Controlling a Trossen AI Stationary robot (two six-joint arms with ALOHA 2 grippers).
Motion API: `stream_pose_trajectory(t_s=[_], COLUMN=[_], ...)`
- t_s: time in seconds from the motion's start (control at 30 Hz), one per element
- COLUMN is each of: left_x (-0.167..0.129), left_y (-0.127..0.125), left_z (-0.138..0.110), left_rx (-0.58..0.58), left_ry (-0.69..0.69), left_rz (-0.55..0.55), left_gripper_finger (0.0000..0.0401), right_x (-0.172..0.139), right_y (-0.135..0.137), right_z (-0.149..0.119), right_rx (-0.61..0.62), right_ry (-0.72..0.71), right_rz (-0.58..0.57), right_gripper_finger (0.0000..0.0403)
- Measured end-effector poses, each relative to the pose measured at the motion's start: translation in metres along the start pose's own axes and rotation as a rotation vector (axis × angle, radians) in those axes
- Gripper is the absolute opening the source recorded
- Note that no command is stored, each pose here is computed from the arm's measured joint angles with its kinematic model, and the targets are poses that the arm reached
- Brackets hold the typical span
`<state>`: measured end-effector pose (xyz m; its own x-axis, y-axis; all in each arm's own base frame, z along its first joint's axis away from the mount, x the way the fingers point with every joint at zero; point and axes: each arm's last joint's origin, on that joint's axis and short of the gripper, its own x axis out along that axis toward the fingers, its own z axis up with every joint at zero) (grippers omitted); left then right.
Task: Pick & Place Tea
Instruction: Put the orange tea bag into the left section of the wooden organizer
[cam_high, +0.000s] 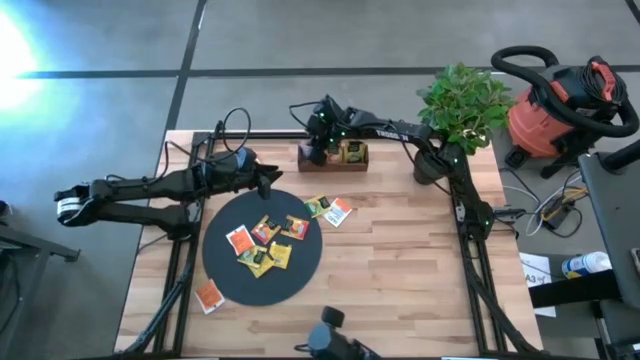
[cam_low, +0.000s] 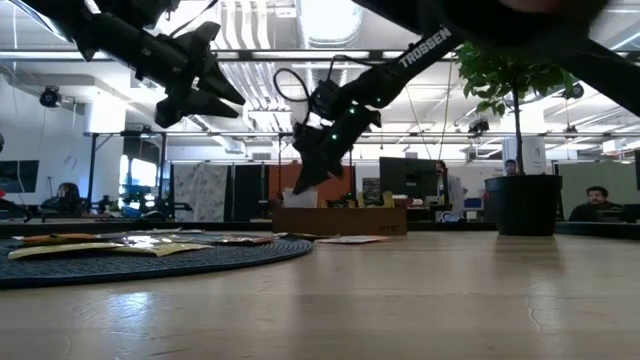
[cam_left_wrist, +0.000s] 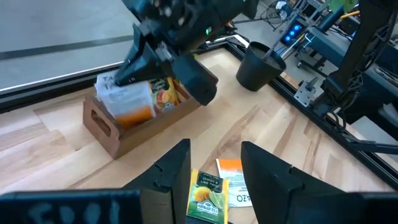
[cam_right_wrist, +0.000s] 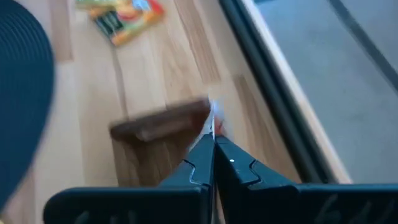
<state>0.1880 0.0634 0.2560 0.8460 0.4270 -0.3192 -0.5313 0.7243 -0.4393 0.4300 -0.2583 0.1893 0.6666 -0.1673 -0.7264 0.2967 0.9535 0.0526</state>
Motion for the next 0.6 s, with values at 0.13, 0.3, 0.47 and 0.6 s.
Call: stream_pose_trajectory(t_s=[0.13, 0.3, 0.47, 0.6], left_x=[0.0, 0.0, 0.0, 0.0], left_y=[0.0, 0.0, 0.0, 0.0], left_z=[0.0, 0.0, 0.0, 0.0], left_rx=[0.0, 0.0, 0.0, 0.0], left_ry=[0.001, 0.0, 0.0, -0.001], left_rz=[0.0, 0.002, 0.003, 0.003], left_gripper_finger=[0.0135, 0.0135, 0.0135, 0.0135], right_x=[0.002, 0.0, -0.005, -0.012], right_y=[0.001, 0.003, 0.004, 0.007], right_z=[-0.004, -0.002, 0.0, 0.003], right_rx=[0.002, -0.075, -0.135, -0.161], right_ry=[0.015, 0.029, 0.074, 0.11], right_rz=[0.002, -0.001, -0.008, 0.004], right_gripper_finger=[0.0009, 0.003, 0.0072, 0.0095])
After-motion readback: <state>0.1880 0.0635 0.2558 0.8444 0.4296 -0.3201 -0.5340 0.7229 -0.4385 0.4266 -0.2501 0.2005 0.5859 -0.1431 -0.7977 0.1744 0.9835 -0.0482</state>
